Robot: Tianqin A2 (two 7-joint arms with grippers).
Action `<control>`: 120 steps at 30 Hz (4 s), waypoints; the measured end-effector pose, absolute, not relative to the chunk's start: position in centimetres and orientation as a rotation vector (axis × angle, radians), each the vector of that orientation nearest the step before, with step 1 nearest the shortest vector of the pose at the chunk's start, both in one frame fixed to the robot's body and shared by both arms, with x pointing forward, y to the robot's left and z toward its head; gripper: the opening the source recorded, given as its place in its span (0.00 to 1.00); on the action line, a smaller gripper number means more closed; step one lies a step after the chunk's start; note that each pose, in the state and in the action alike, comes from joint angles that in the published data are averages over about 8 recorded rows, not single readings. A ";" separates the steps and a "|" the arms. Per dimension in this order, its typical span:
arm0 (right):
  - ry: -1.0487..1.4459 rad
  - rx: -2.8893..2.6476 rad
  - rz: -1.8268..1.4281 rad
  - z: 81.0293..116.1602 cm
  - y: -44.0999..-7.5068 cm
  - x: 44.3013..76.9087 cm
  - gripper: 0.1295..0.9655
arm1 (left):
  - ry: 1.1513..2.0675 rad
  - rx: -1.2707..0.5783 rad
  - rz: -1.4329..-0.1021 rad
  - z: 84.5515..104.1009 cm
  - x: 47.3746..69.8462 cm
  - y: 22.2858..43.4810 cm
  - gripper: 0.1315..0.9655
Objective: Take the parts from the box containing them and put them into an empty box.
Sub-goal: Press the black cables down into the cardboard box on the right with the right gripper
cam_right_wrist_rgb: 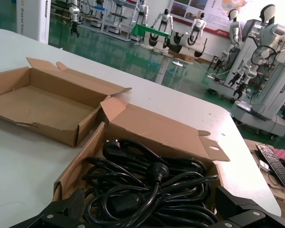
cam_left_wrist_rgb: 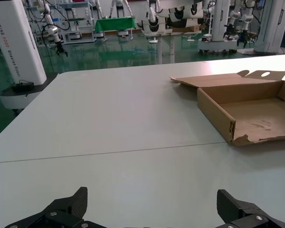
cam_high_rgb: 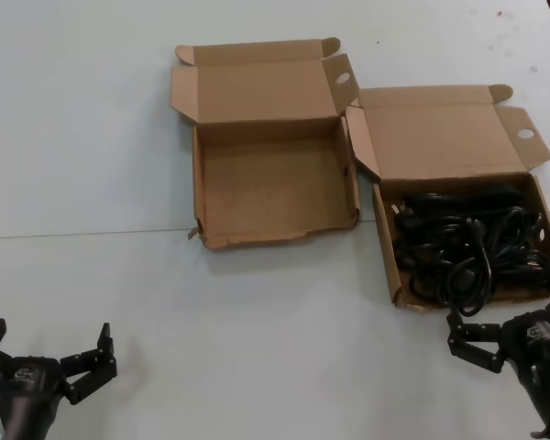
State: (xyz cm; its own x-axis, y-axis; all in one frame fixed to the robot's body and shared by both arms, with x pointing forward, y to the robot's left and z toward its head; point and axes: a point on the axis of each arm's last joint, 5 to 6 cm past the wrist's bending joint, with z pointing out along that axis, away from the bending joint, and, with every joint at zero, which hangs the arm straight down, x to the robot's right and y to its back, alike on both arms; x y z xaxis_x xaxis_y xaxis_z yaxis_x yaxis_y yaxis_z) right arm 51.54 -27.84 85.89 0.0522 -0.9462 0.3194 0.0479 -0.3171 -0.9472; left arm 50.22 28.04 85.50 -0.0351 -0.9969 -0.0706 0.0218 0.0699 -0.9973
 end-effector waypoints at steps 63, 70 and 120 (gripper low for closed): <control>0.769 -1.661 -1.301 91.2 -30.0 51.8 1.00 | 1.253 -1.125 -1.193 85.5 50.2 28.0 0.33; 0.741 -1.763 -1.219 93.6 -30.3 52.3 1.00 | 1.253 -1.125 -1.193 85.5 50.2 28.0 0.19; -0.632 -2.410 -1.439 103.8 -32.3 62.0 1.00 | 1.253 -1.125 -1.193 85.5 50.2 28.0 0.03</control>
